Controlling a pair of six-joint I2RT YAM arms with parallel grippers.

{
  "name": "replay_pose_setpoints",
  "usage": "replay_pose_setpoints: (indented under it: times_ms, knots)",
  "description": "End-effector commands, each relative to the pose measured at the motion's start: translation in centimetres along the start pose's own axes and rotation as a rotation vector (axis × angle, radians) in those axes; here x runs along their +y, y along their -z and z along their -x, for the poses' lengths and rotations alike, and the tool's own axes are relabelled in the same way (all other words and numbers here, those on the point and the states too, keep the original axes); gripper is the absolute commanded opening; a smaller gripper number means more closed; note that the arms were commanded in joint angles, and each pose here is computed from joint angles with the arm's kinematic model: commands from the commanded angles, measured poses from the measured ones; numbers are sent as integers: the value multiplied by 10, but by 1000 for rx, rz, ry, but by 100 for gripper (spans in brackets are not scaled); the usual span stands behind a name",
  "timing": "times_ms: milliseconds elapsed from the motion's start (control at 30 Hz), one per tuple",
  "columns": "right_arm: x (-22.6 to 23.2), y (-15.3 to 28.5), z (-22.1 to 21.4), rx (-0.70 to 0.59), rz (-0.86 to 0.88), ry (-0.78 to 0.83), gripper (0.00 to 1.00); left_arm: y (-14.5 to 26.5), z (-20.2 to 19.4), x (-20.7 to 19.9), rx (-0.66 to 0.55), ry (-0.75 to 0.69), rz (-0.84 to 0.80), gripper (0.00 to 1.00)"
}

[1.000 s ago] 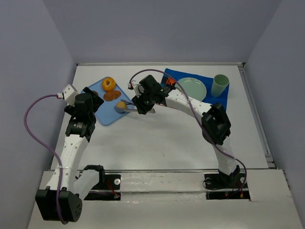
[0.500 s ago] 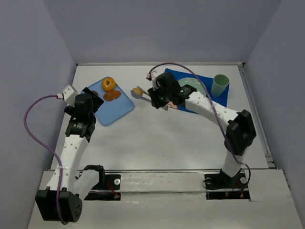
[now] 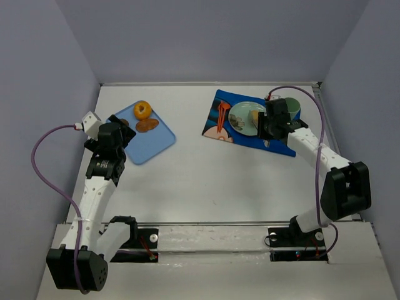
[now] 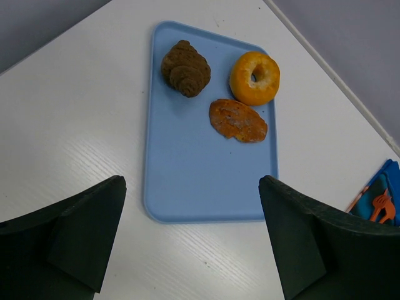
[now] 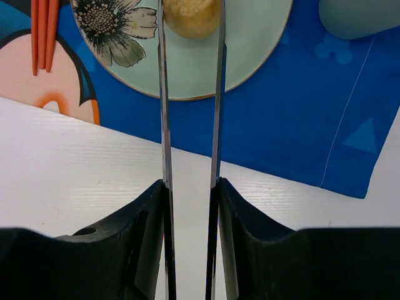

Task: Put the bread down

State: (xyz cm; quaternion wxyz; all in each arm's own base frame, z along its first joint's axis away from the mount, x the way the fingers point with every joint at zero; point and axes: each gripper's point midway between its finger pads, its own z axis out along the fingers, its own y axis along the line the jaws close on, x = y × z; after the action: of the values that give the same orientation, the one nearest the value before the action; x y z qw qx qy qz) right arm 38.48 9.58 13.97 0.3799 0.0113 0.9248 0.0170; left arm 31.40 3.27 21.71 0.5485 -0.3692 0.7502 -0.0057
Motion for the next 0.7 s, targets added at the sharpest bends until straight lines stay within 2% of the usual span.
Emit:
replay_pose_setpoints:
  times_ms: [0,133,200,533,633,667]
  knots:
    - [4,-1,22,-70,17,-34,42,1,8,-3,-31,11,-4,99]
    - [7,2,25,-77,33,-35,61,1,9,-4,-33,13,-8,99]
    - [6,6,28,-91,34,-35,64,1,8,-4,-31,11,-8,99]
    - [4,57,72,-254,63,-26,65,5,12,-2,-51,25,-7,99]
    - [17,72,78,-285,156,49,63,4,11,-2,-47,24,-6,99]
    - [34,82,78,-295,257,83,62,4,11,-2,-45,24,-8,99]
